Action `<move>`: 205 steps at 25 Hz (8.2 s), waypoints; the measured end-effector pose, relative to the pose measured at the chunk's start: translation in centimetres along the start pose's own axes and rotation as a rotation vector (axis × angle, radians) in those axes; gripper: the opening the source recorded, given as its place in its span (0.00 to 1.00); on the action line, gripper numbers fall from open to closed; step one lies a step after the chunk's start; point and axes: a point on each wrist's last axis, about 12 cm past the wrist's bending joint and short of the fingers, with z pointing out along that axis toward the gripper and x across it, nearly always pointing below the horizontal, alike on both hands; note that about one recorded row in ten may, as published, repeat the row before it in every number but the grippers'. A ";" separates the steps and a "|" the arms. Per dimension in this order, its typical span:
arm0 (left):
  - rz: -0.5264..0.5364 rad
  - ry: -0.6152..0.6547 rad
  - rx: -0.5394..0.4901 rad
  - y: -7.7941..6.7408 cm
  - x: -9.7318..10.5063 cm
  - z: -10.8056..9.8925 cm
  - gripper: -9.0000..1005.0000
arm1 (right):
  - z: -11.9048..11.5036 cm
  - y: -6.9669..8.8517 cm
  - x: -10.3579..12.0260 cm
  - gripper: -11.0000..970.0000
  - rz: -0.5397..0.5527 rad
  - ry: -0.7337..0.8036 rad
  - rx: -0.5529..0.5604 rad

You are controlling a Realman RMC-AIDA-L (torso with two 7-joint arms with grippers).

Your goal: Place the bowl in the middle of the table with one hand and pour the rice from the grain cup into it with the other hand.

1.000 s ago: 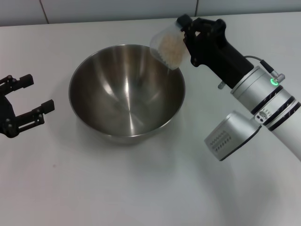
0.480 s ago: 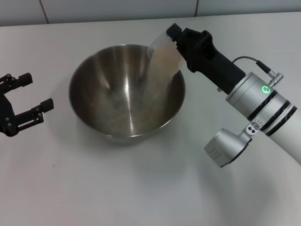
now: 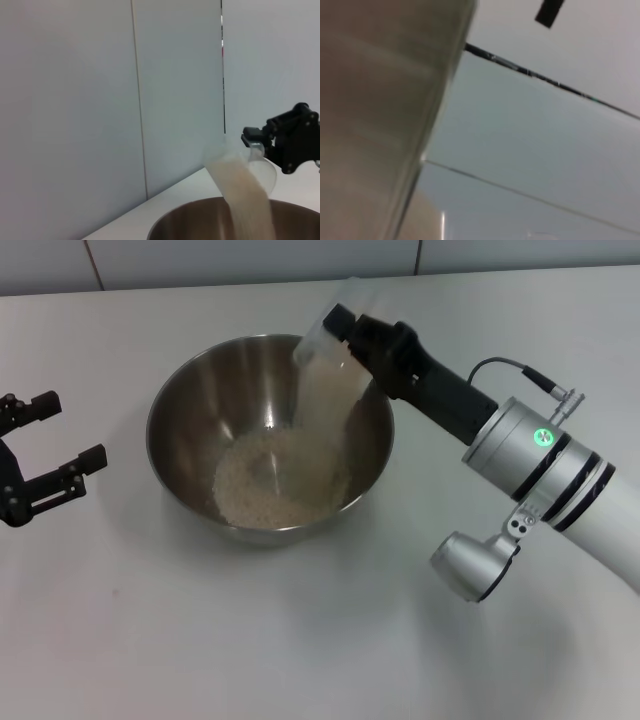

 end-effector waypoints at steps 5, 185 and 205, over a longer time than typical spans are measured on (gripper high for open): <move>0.000 -0.002 -0.003 0.0 0.0 -0.1 0.78 | -0.1 0.0 -0.4 0.03 -0.077 -0.028 -0.001; 0.016 -0.098 0.153 -1.5 -0.8 0.1 0.78 | -6.2 1.1 -1.8 0.83 1.866 -0.081 -0.134; 0.047 -0.088 0.210 -1.5 -1.2 1.9 0.78 | -5.5 0.8 -3.2 0.84 1.842 -0.136 -0.172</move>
